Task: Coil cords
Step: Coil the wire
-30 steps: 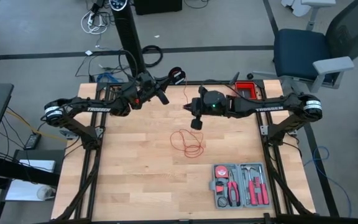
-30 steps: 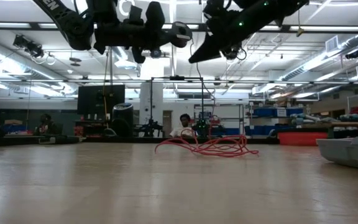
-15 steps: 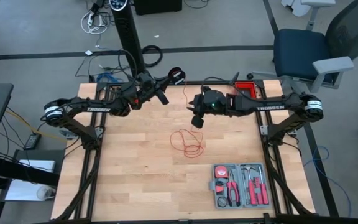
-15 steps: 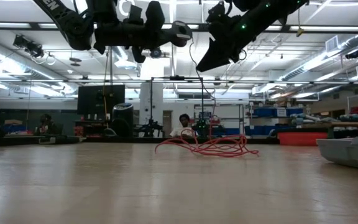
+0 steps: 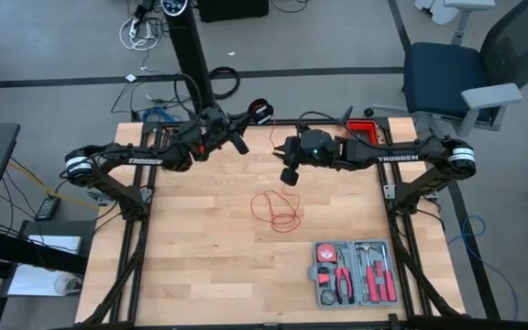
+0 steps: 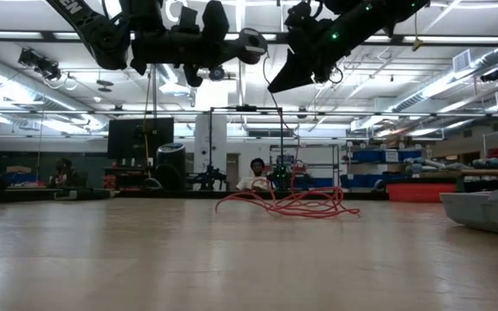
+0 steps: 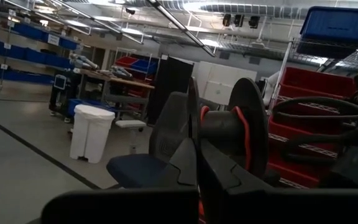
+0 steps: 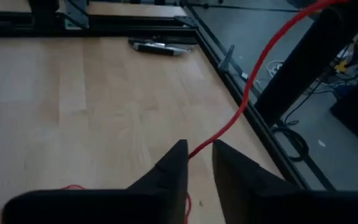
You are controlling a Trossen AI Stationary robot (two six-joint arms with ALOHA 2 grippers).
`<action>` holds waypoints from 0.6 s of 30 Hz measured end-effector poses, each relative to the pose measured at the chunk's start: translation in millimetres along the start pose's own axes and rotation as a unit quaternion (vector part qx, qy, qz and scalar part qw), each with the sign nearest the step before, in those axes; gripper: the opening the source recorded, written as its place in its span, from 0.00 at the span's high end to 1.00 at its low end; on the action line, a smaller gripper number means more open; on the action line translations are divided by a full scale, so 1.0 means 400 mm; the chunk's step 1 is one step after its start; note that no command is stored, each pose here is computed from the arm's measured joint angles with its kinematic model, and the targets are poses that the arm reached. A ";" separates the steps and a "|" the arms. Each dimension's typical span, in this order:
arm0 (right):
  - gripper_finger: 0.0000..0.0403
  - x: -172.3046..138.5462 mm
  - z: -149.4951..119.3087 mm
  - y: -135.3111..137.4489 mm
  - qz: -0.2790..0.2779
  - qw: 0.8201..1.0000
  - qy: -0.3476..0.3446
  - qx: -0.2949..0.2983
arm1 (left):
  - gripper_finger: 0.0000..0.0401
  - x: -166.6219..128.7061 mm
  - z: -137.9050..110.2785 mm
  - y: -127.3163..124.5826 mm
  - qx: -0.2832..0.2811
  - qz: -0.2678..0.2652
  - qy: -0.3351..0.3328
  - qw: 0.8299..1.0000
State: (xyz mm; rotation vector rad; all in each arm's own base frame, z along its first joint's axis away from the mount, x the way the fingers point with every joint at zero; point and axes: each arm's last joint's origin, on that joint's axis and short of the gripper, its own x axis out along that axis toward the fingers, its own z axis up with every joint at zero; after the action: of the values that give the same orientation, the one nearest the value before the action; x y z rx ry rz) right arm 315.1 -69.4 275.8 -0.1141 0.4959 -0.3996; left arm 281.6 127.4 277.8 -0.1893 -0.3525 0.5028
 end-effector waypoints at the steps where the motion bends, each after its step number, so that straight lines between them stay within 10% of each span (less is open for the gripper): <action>1: 0.86 0.000 0.000 -0.001 0.000 1.000 0.000 -0.001 | 1.00 0.000 0.000 0.000 0.000 0.000 -0.001 1.000; 18: 1.00 0.000 0.012 -0.001 -0.002 0.999 -0.027 -0.033 | 1.00 0.000 0.001 -0.002 0.014 -0.011 0.000 1.000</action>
State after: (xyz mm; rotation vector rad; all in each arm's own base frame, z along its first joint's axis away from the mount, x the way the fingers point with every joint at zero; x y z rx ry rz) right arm 317.3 -69.8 280.2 -0.1893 0.4567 -0.3825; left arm 281.8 126.8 278.3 -0.1583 -0.3465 0.4858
